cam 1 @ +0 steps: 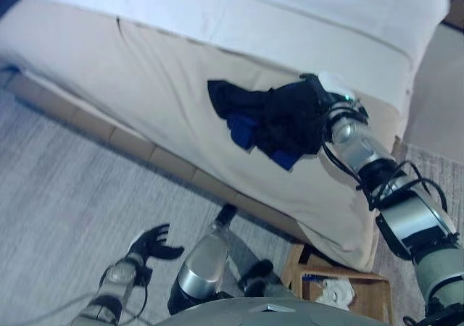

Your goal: Pick up the clothes from the bed and place them into the basket

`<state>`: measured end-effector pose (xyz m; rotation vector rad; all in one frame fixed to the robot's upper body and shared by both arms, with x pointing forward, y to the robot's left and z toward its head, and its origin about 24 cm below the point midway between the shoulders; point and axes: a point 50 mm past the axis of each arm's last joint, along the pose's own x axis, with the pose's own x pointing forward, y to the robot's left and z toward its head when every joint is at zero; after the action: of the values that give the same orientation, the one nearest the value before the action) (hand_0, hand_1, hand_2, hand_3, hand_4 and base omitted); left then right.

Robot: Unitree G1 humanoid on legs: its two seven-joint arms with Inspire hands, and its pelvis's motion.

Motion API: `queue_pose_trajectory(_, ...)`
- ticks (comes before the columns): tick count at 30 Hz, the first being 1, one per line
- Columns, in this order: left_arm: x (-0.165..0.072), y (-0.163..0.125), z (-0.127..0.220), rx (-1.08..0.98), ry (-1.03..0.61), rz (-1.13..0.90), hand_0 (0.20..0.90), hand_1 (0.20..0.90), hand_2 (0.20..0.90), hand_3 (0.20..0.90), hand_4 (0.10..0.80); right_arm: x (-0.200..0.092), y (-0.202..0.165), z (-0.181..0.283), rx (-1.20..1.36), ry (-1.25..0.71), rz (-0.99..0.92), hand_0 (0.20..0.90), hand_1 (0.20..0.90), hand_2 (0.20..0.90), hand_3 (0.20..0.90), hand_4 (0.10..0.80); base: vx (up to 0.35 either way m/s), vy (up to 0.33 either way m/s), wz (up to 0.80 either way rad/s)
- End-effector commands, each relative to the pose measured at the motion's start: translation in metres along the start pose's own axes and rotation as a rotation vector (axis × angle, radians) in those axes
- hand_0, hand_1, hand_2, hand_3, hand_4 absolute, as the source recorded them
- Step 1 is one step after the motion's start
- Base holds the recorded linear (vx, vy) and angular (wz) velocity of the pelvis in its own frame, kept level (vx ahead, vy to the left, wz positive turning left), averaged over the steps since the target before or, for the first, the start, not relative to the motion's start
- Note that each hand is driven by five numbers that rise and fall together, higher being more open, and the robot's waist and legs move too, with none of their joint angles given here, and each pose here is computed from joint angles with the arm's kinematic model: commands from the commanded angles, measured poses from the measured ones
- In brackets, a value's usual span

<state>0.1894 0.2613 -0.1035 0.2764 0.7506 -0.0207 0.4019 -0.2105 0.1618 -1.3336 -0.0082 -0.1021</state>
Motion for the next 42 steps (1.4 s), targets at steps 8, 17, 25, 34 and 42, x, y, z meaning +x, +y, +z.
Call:
queue_pose_trajectory(8, 0.002, 0.025, 0.043, 0.098, -0.160, 0.047, 0.900, 0.900, 0.900, 0.900, 0.800, 0.019, -0.073, -0.015, -0.306, 0.299, -0.005, 0.900, 0.900, 0.900, 0.900, 0.800, -0.024, -0.008, 0.19)
queue_pose_trajectory(17, 0.001, 0.026, 0.044, 0.077, -0.149, 0.055, 0.900, 0.900, 0.900, 0.900, 0.800, 0.015, -0.052, -0.038, -0.129, 0.444, 0.132, 0.300, 0.300, 0.300, 0.200, 0.100, -0.008, -0.009, 0.06)
queue_pose_trajectory(25, -0.002, 0.031, 0.034, 0.078, -0.131, 0.095, 0.900, 0.900, 0.900, 0.900, 0.800, 0.017, -0.114, 0.034, 0.151, -0.028, -0.366, 0.300, 0.300, 0.300, 0.200, 0.100, 0.006, -0.033, -0.07)
queue_pose_trajectory(34, -0.013, 0.031, -0.005, 0.077, -0.028, 0.138, 0.900, 0.900, 0.900, 0.900, 0.800, -0.046, -0.167, 0.060, 0.474, -0.411, -0.788, 0.300, 0.300, 0.300, 0.200, 0.100, 0.031, -0.030, -0.33)
queue_pose_trajectory(42, -0.025, 0.018, -0.052, 0.116, 0.181, 0.107, 0.900, 0.900, 0.900, 0.900, 0.800, -0.084, -0.179, 0.039, 0.500, -0.437, -0.963, 0.300, 0.300, 0.300, 0.200, 0.100, 0.051, -0.063, -0.35)
